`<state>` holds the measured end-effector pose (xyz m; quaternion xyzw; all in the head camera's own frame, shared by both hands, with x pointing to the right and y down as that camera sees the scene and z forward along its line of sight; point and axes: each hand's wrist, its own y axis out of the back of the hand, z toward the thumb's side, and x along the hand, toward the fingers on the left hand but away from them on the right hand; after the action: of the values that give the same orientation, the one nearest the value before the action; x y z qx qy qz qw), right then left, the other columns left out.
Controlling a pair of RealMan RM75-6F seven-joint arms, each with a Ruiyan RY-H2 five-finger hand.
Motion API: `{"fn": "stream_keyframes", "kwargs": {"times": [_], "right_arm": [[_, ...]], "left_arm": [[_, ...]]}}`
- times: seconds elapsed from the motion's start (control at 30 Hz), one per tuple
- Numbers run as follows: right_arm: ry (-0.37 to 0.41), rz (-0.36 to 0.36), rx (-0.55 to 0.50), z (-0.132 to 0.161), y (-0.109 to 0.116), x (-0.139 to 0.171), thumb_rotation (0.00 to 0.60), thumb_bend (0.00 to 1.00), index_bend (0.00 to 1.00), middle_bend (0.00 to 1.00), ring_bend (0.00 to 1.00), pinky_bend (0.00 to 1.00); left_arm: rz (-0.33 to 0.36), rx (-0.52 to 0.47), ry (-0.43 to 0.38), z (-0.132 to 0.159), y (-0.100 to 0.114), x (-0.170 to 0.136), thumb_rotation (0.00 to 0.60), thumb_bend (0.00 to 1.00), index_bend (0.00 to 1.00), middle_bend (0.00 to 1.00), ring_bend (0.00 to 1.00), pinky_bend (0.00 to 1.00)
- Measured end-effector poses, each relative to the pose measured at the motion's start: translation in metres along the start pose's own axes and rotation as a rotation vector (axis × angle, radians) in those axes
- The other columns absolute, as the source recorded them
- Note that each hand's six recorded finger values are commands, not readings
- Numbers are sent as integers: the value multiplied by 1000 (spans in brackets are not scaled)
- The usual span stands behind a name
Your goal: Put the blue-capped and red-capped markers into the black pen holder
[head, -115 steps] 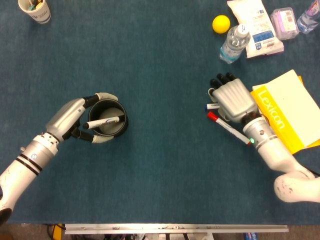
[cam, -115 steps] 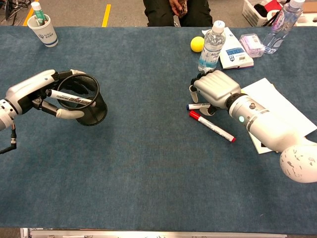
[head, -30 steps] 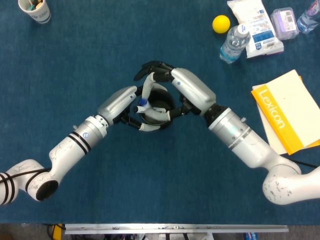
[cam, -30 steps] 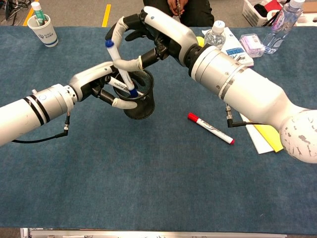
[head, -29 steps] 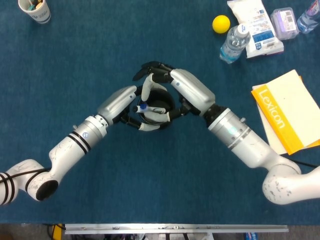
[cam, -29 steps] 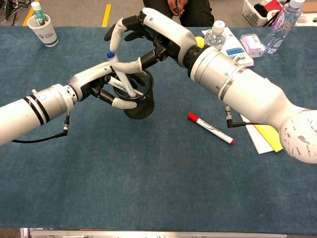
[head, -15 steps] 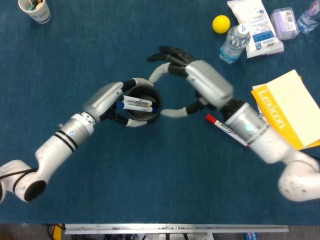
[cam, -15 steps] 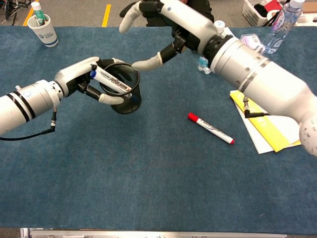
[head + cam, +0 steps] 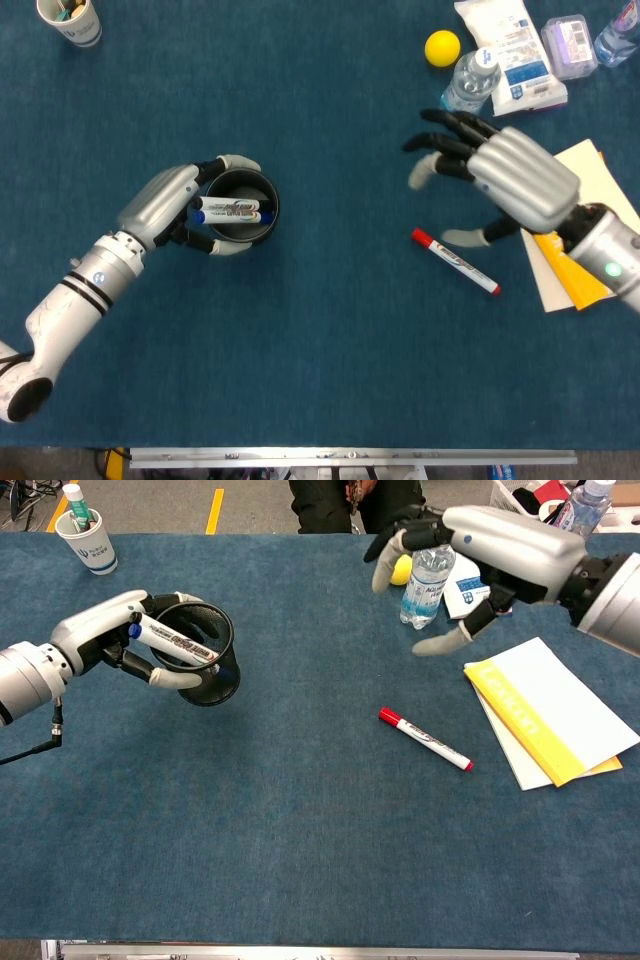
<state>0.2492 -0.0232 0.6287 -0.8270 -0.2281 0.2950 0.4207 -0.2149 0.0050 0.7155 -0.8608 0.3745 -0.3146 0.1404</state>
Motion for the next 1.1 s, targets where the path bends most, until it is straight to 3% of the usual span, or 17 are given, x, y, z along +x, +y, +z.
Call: {"fn": "stream_keyframes", "kwargs": {"times": [0.43,0.8,1.1], "right_arm": [[4,123,283,-40,-35,27,600,99,400,242,58,133],[112,190,513,-51,-78,28,600,99,400,236,58,133],[189,184,606,-53,-102,30,600,99,400,235,58,136]], "left_arm": [[-7,16,17,-8,-3,-6,542,168,218,352,299,224],[-4,12,28,-11,-2,-11,543,168,218,352,299,224],[-6,7,30,-13,-3,-13,542,168,217,351,299,224]]}}
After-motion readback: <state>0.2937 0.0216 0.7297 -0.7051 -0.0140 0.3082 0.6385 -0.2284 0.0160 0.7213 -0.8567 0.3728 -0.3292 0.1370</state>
